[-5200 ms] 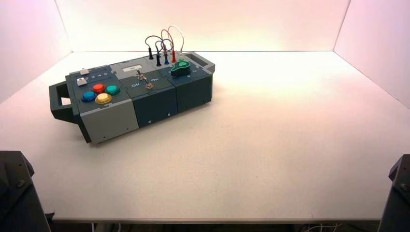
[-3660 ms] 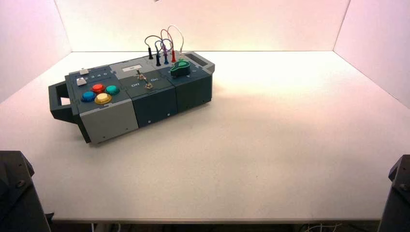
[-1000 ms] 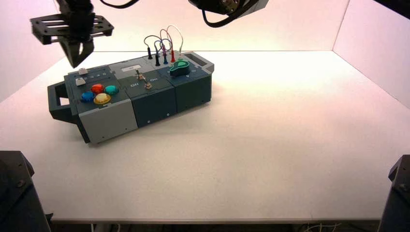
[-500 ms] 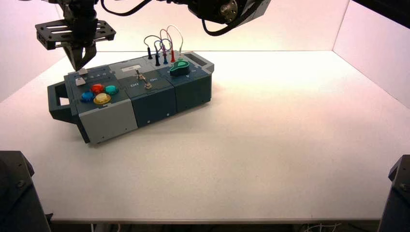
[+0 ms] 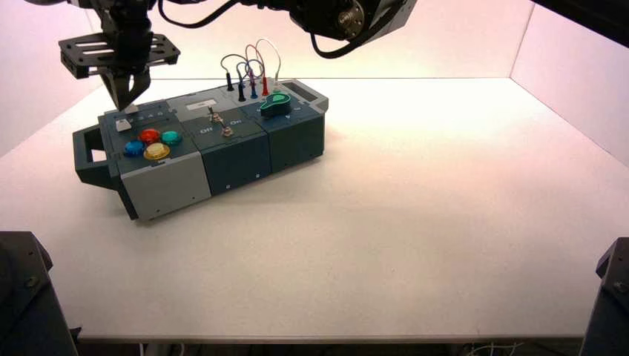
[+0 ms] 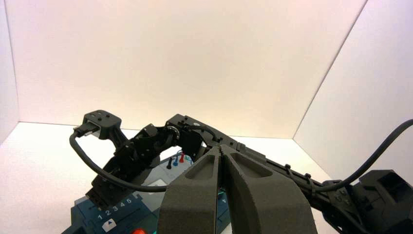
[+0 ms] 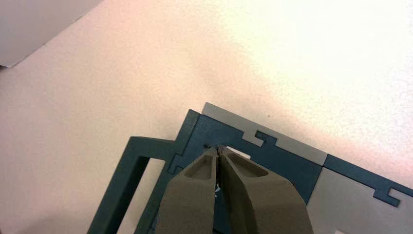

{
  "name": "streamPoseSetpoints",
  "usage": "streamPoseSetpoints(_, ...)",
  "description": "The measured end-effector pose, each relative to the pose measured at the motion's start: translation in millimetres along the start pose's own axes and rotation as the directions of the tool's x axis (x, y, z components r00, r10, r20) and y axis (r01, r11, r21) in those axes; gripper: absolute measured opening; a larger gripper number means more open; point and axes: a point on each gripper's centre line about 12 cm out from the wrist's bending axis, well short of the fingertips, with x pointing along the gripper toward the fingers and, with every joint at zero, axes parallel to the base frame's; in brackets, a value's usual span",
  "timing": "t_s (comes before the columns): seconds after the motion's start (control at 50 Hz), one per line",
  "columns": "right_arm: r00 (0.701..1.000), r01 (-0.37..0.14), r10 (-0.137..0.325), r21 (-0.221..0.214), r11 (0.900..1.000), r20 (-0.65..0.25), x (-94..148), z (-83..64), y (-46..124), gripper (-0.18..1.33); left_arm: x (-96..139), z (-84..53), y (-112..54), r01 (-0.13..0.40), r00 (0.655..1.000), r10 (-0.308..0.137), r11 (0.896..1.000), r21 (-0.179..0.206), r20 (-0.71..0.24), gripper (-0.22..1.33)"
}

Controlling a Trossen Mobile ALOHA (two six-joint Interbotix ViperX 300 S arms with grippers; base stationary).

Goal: Move the top slider to position 3.

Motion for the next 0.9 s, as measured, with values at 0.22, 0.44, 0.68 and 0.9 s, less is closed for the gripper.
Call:
streamPoseSetpoints(0.22,1.0,0.004,-0.004,0.005,1.0,-0.012,6.5,-4.2,-4.1,-0.14,0.0,0.0,-0.1,0.001,1.0,-0.001,1.0,0.0,0.0,-0.16)
streamPoseSetpoints(0.44,1.0,0.004,-0.004,0.006,1.0,-0.008,6.0,-3.6,-4.9,-0.14,0.0,0.3,-0.1,0.001,1.0,-0.001,1.0,0.0,0.003,-0.16)
streamPoseSetpoints(0.68,1.0,-0.028,0.028,0.025,0.9993,-0.008,5.7,-3.4,-3.0,-0.14,0.0,0.3,-0.1,0.001,1.0,-0.001,1.0,0.0,0.003,-0.16)
streamPoseSetpoints(0.9,0.999,-0.039,0.039,0.03,0.9988,0.0,4.9,-2.1,-1.6,-0.14,0.0,0.4,0.1,-0.001,1.0,0.001,1.0,0.001,0.003,-0.16)
